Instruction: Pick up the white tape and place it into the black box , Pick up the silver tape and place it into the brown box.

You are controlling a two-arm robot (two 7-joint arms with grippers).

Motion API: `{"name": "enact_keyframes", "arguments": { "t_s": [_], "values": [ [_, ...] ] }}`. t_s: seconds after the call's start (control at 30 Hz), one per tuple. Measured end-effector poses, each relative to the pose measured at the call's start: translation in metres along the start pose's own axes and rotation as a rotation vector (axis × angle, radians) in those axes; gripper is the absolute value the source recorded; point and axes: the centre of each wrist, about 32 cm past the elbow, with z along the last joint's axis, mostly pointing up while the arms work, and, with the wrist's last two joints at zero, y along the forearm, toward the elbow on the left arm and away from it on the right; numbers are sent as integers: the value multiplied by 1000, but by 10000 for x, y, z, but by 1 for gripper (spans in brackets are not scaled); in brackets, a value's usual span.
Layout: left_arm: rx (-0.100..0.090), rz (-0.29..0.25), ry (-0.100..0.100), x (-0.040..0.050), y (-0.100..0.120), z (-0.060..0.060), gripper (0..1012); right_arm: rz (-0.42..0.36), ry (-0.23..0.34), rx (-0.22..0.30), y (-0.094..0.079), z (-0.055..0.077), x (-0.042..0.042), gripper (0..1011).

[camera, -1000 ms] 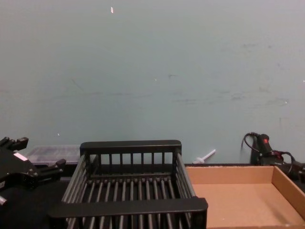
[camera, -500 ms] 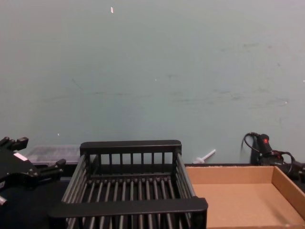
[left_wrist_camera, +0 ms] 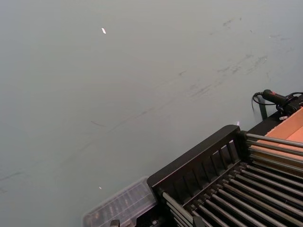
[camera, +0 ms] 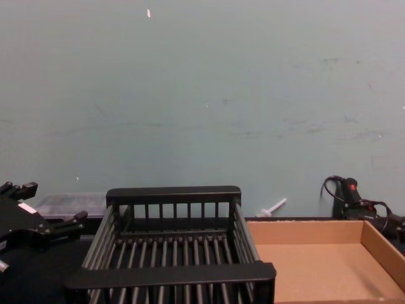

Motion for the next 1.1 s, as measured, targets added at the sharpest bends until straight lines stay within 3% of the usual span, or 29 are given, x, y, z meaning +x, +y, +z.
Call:
{"name": "enact_keyframes", "arguments": {
  "t_s": [1.1],
  "values": [
    [0,0,0,0,0,0,1001,10,10,9,-7,-5,7,1000]
  ]
}}
